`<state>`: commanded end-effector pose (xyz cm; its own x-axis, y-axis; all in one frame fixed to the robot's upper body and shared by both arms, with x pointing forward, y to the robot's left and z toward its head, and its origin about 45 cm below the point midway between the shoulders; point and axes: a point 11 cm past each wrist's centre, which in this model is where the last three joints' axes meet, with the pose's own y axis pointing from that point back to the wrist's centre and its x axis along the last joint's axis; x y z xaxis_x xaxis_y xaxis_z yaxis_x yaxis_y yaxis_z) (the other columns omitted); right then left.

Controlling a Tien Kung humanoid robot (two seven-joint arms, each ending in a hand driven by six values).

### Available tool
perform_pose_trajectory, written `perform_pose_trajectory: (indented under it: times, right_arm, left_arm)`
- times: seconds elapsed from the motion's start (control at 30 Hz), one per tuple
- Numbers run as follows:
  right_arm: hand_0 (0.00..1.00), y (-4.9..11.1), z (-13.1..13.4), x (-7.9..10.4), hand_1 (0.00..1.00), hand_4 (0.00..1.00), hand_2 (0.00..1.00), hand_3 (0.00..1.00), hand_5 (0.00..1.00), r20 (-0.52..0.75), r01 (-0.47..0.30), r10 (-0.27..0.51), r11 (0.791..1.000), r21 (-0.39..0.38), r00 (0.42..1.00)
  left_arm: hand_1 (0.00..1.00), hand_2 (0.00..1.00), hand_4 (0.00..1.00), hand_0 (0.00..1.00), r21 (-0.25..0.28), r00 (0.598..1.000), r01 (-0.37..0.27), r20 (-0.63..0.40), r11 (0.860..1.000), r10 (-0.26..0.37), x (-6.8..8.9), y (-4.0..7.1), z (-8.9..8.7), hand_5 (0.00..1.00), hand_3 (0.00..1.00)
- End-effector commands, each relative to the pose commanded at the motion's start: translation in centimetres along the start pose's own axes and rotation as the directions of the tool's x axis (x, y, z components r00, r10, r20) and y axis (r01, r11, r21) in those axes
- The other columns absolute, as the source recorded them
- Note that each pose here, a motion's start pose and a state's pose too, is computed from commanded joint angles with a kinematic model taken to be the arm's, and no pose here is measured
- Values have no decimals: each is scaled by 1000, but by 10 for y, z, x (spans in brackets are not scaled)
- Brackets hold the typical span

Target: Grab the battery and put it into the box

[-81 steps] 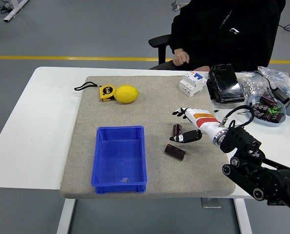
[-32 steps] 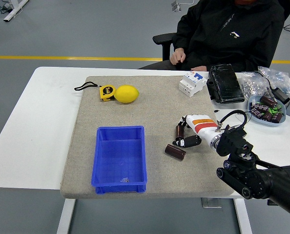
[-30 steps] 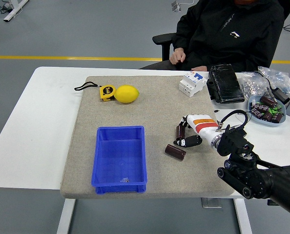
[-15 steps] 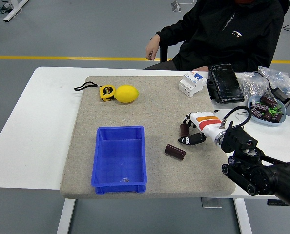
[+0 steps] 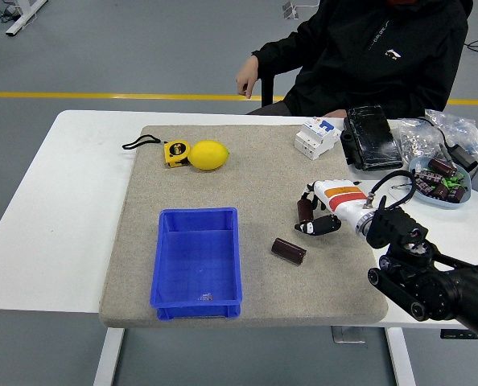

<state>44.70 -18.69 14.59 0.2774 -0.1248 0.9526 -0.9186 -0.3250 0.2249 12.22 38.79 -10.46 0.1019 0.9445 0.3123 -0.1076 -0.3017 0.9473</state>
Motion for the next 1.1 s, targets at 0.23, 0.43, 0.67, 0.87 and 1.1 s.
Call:
perform_pose_trajectory:
  times: [0.23,0.43,0.67,0.87,1.1]
  right_arm:
    - [226,-2,-11,11,392,788,473,498,322,5,-28,28,999,33,1000]
    - [223,-3,-36,27,390,782,472,498,319,13,-68,67,993,98,998]
    - [223,3,-89,45,391,771,471,498,311,40,-122,116,966,230,992]
    - [238,20,-147,52,406,763,477,498,304,80,-128,106,919,372,991]
    - [322,34,-196,40,472,804,563,579,316,23,-35,28,880,473,999]
  left_arm:
    - [699,662,632,723,2,1000,-2,-3,1000,2,1,0,-1,541,585]
    - [699,663,633,723,3,1000,-6,-3,1000,6,3,0,-1,539,585]
    - [699,663,633,723,3,1000,-9,-4,1000,9,5,0,-1,539,585]
    - [699,664,633,723,3,1000,-10,-3,1000,10,5,0,-1,539,585]
    - [699,663,632,724,7,1000,-11,2,1000,11,6,0,-2,539,585]
